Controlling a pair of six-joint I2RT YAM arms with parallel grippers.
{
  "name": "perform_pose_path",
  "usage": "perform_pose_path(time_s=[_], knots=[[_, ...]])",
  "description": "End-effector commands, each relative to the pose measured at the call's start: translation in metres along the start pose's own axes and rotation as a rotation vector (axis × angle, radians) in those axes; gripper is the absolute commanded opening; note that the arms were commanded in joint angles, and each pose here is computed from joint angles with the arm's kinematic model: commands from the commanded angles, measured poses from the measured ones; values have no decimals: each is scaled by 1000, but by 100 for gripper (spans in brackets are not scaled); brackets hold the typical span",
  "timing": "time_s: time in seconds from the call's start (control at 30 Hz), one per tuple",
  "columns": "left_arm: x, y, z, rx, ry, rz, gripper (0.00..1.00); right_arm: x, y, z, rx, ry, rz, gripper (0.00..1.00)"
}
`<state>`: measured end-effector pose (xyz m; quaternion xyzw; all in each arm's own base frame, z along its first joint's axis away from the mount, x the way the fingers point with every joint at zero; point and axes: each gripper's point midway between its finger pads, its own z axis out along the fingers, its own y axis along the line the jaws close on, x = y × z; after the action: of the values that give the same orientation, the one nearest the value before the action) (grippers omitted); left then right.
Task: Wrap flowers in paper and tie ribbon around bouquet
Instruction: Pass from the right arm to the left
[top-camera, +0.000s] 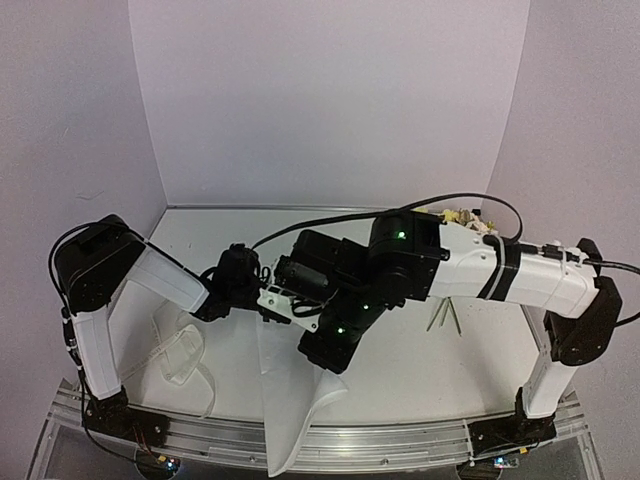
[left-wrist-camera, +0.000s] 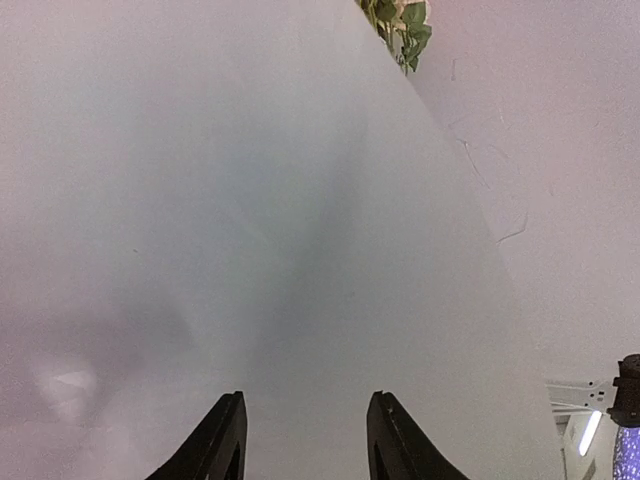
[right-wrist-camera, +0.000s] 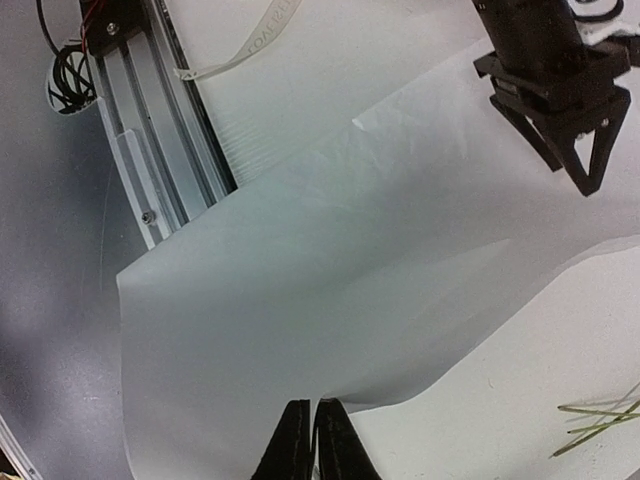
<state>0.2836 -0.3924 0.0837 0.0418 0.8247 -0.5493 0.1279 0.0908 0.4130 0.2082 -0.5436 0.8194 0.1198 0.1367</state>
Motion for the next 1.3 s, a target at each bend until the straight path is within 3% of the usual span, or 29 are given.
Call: perform_pose_path(time_s=[0.0, 0.1, 0.2, 0.3, 0.4, 0.73, 1.27], knots=[[-24, -27, -34, 110, -120, 4, 43, 14, 0, 10, -7, 80, -2, 5], [-23, -32, -44, 101, -125, 35, 45, 19, -4, 9, 14, 97, -12, 4], [-24, -40, -51, 54, -112, 87, 54, 23, -7, 3, 26, 105, -37, 4], [-24, -53, -51, 11, -73, 128, 63, 27, -6, -3, 12, 111, -64, 4], [-20, -58, -45, -44, -9, 145, 66, 29, -5, -9, 10, 116, -92, 4], [3, -54, -20, -159, 177, 148, 68, 29, -6, -21, 41, 155, -199, 4], [21, -55, -16, -177, 225, 132, 57, 30, -9, -10, 81, 218, -245, 0]])
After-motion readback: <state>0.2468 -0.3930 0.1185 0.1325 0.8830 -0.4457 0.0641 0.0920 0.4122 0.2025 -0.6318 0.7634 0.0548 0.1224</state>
